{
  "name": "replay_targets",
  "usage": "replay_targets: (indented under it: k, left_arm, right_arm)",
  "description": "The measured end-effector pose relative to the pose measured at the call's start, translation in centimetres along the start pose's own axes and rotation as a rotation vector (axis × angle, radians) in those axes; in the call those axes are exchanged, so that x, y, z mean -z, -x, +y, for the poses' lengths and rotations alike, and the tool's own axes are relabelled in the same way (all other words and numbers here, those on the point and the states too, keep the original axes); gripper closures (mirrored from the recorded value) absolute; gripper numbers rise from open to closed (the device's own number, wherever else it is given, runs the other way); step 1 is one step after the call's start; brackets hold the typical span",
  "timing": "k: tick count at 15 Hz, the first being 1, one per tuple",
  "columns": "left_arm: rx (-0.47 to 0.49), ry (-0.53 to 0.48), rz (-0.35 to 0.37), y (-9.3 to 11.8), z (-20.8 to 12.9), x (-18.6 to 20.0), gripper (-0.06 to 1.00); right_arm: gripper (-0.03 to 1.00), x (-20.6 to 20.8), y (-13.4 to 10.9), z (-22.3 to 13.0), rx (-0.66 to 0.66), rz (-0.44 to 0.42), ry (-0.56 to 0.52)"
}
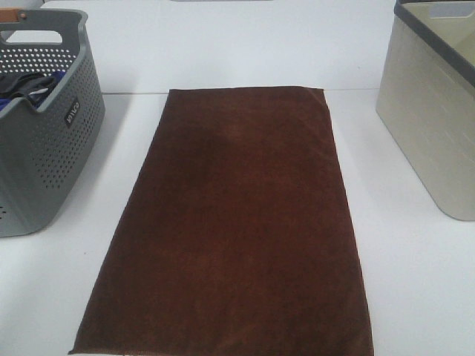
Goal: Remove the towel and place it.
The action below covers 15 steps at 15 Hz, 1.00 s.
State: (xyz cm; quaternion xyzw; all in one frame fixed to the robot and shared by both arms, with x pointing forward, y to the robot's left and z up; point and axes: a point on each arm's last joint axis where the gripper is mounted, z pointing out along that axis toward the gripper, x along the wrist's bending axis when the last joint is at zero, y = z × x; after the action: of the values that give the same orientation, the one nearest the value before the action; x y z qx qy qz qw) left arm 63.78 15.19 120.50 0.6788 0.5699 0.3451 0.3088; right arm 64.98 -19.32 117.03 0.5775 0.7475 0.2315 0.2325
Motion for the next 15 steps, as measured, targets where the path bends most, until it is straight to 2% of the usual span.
replay_targets:
  k: [3,5,8,11,15]
  left_arm:
    - [0.020,-0.093,0.034,-1.1,-0.5,2.6,0.22]
    - [-0.011,-0.123,0.053,-1.5,-0.7,3.3,0.22]
    - [-0.026,-0.149,0.016,-1.9,-1.7,5.1,0.22]
    - [-0.041,-0.199,0.012,-3.4,-5.1,9.1,0.22]
    - [-0.023,-0.266,-0.033,-5.2,-11.5,14.3,0.22]
  right_arm:
    - [0.20,0.9,0.1,-0.1,-0.002,0.001,0.003]
    - [0.20,2.0,0.1,0.0,-0.008,0.013,0.020]
    - [0.20,4.3,0.2,-1.3,-0.009,0.016,0.021]
    - [0.20,6.4,0.3,-5.9,0.000,0.017,-0.067]
    - [0.20,8.0,0.3,-14.4,0.010,0.022,-0.212]
